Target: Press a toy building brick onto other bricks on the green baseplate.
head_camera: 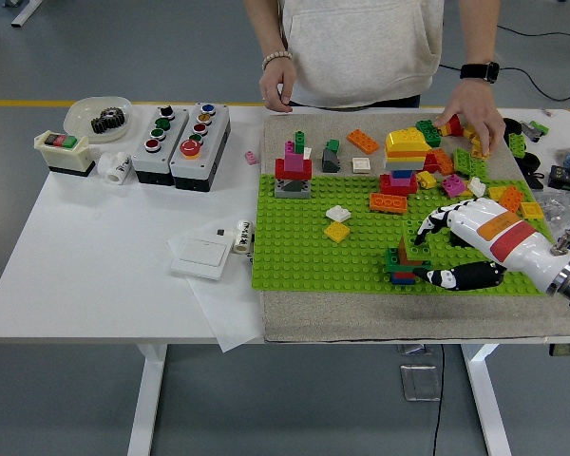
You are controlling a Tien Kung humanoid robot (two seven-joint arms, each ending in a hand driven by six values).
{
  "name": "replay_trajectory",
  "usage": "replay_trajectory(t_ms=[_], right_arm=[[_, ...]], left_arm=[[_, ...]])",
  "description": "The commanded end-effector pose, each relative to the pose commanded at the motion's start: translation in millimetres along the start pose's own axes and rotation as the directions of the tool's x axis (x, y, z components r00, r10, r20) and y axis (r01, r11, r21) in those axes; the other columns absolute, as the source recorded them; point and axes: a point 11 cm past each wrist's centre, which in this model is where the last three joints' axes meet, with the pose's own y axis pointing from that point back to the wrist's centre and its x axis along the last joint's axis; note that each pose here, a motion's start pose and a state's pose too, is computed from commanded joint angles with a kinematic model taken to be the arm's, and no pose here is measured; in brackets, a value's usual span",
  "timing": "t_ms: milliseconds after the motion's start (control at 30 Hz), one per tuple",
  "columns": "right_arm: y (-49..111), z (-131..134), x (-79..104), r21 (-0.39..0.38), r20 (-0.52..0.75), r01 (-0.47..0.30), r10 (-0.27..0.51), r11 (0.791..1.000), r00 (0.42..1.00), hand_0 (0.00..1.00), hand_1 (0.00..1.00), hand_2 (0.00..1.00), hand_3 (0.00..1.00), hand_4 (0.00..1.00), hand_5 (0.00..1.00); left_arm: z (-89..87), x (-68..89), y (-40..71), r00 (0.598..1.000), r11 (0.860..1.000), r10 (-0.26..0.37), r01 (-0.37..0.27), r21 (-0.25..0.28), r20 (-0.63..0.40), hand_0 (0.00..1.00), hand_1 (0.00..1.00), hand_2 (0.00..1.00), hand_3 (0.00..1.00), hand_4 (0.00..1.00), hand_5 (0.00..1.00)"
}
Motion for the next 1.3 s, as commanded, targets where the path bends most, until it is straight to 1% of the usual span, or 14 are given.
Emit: replay_trajectory(t_ms=[533, 600, 733, 767, 800, 867, 933, 967, 1067, 1167, 1200, 1233, 1300], right_arm=[[-2.4, -2.7, 12.6, 0.011, 0.002, -0.050, 0.050, 0.999, 0.999, 0.559, 0.561, 0.604, 0.545, 0.808, 0.512], [-3.0, -2.6, 14.6, 0.008, 0.006, -0.059, 0.059, 0.998, 0.998, 0.575, 0.580, 0.621, 0.556, 0.809, 0.511], [-5.5, 1.2, 20.9, -0.027, 0.050, -0.102, 0.104, 0.994, 0.993, 0.575, 0.580, 0.621, 0.556, 0.809, 0.511], [-6.0, 2.6, 21.9, -0.039, 0.064, -0.112, 0.114, 0.993, 0.991, 0.614, 0.621, 0.682, 0.595, 0.816, 0.510], [-6.4, 4.7, 23.1, -0.057, 0.091, -0.124, 0.128, 0.991, 0.988, 0.614, 0.621, 0.682, 0.595, 0.816, 0.510], [-6.5, 5.9, 23.8, -0.068, 0.110, -0.130, 0.137, 0.989, 0.984, 0.614, 0.621, 0.682, 0.595, 0.816, 0.510], [-7.9, 9.8, 29.1, -0.113, 0.175, -0.184, 0.202, 0.976, 0.964, 0.614, 0.621, 0.682, 0.595, 0.816, 0.510], [-7.8, 11.6, 30.9, -0.131, 0.213, -0.201, 0.226, 0.971, 0.950, 0.743, 0.737, 0.804, 0.831, 0.893, 0.549], [-7.6, 15.8, 35.9, -0.178, 0.311, -0.245, 0.291, 0.953, 0.905, 0.743, 0.737, 0.804, 0.831, 0.893, 0.549], [-6.9, 22.5, 44.1, -0.247, 0.387, -0.307, 0.384, 0.919, 0.839, 0.743, 0.737, 0.804, 0.831, 0.893, 0.549], [-6.4, 25.5, 45.8, -0.274, 0.409, -0.318, 0.410, 0.908, 0.816, 0.796, 0.782, 0.851, 0.865, 0.998, 0.626], [-5.7, 29.0, 47.4, -0.304, 0.434, -0.328, 0.436, 0.894, 0.788, 0.796, 0.782, 0.851, 0.865, 0.998, 0.626], [-4.4, 34.0, 48.8, -0.348, 0.480, -0.333, 0.472, 0.876, 0.740, 0.796, 0.782, 0.851, 0.865, 0.998, 0.626]], left_arm=[[-2.2, -0.4, -0.4, 1.000, 1.000, 0.000, 0.000, 0.004, -0.002, 0.493, 0.573, 0.658, 0.642, 0.696, 0.770], [-3.3, -0.6, -0.6, 1.000, 1.000, -0.001, 0.001, 0.006, -0.002, 0.493, 0.573, 0.658, 0.641, 0.696, 0.770], [-5.8, -0.6, -1.1, 1.000, 1.000, 0.000, 0.000, 0.011, -0.001, 0.493, 0.573, 0.658, 0.641, 0.696, 0.770], [-6.1, -0.5, -1.2, 1.000, 1.000, 0.000, 0.000, 0.012, -0.001, 0.494, 0.572, 0.658, 0.642, 0.696, 0.769], [-6.4, -0.5, -1.2, 1.000, 1.000, 0.001, -0.001, 0.012, -0.001, 0.494, 0.572, 0.658, 0.642, 0.696, 0.769], [-6.5, -0.4, -1.3, 1.000, 1.000, 0.001, -0.001, 0.013, 0.000, 0.494, 0.572, 0.658, 0.642, 0.696, 0.769], [-7.0, -0.1, -1.4, 1.000, 1.000, 0.002, -0.002, 0.013, 0.000, 0.494, 0.572, 0.658, 0.642, 0.696, 0.769], [-7.1, -0.1, -1.4, 1.000, 1.000, 0.002, -0.002, 0.013, 0.000, 0.493, 0.571, 0.658, 0.642, 0.695, 0.769], [-7.1, 0.2, -1.4, 1.000, 1.000, 0.003, -0.003, 0.013, 0.001, 0.493, 0.571, 0.658, 0.642, 0.695, 0.769], [-7.2, 0.6, -1.4, 1.000, 1.000, 0.004, -0.004, 0.013, 0.001, 0.493, 0.571, 0.658, 0.642, 0.695, 0.769], [-7.5, 0.7, -1.5, 1.000, 1.000, 0.005, -0.005, 0.013, 0.001, 0.493, 0.571, 0.657, 0.641, 0.696, 0.770], [-7.6, 0.8, -1.5, 1.000, 1.000, 0.005, -0.005, 0.013, 0.001, 0.493, 0.571, 0.657, 0.641, 0.696, 0.770], [-7.6, 1.0, -1.6, 1.000, 1.000, 0.006, -0.006, 0.013, 0.002, 0.493, 0.571, 0.657, 0.641, 0.696, 0.770]])
